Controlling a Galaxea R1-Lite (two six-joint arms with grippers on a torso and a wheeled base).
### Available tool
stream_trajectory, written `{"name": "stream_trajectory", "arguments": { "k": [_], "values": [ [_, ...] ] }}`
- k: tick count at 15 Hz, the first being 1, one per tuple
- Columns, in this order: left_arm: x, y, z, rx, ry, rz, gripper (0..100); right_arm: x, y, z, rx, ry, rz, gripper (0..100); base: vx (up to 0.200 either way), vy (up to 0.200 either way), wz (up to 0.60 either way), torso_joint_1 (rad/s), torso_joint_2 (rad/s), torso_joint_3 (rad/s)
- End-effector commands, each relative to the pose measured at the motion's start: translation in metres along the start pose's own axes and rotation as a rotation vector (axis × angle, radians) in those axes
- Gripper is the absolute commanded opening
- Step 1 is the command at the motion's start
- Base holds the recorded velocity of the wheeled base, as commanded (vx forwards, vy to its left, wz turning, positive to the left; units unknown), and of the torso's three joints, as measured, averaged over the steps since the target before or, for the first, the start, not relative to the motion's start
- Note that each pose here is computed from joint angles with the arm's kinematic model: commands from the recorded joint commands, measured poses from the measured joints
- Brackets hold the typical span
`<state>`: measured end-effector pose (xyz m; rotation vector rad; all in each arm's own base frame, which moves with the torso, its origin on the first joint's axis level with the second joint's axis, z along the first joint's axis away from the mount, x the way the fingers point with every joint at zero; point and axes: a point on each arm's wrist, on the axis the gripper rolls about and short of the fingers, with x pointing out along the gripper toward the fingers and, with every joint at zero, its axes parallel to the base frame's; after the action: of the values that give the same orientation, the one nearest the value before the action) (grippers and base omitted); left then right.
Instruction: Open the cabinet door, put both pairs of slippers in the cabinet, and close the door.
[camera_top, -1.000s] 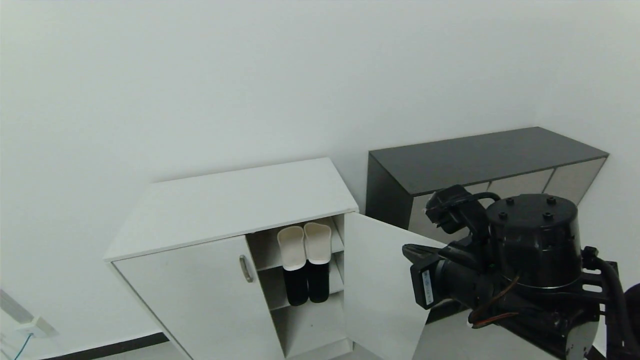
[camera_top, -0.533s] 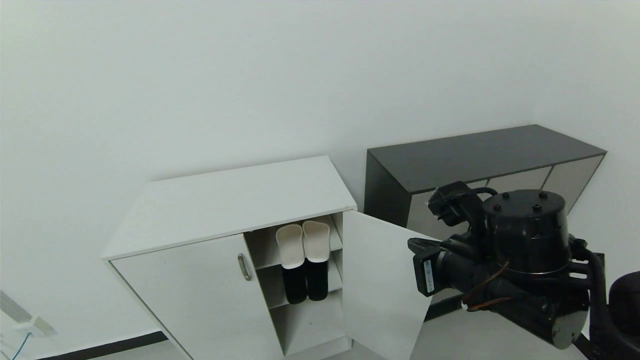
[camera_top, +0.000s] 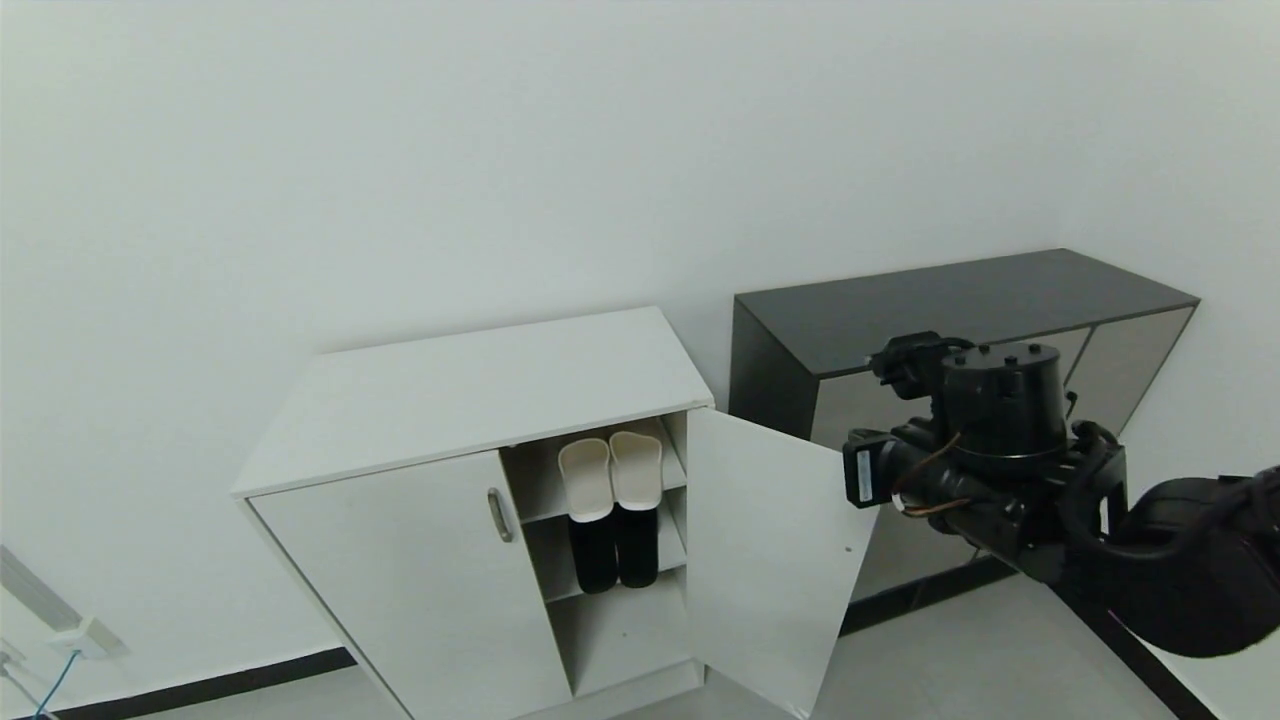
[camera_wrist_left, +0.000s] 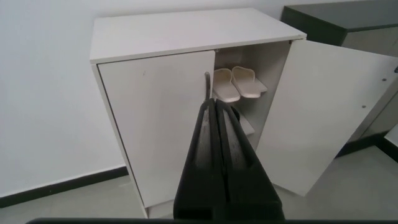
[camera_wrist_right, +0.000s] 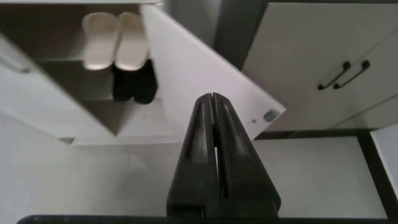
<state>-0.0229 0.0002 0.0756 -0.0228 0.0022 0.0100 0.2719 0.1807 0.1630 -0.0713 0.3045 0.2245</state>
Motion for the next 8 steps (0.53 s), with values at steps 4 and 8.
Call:
{"name": "stream_trajectory", "arguments": {
  "k": [4,8],
  "values": [
    [0.000,0.000,0.000,0.000,0.001,0.001,0,0.081,-0.053,-0.020,0.067,0.081,-0.129,0,0.000,0.000,0.00,0.000,0.00,0.000],
    [0.000,0.000,0.000,0.000,0.001,0.001,0,0.113,-0.072,-0.028,0.128,0.090,-0.149,0,0.000,0.000,0.00,0.000,0.00,0.000]
  ]
}}
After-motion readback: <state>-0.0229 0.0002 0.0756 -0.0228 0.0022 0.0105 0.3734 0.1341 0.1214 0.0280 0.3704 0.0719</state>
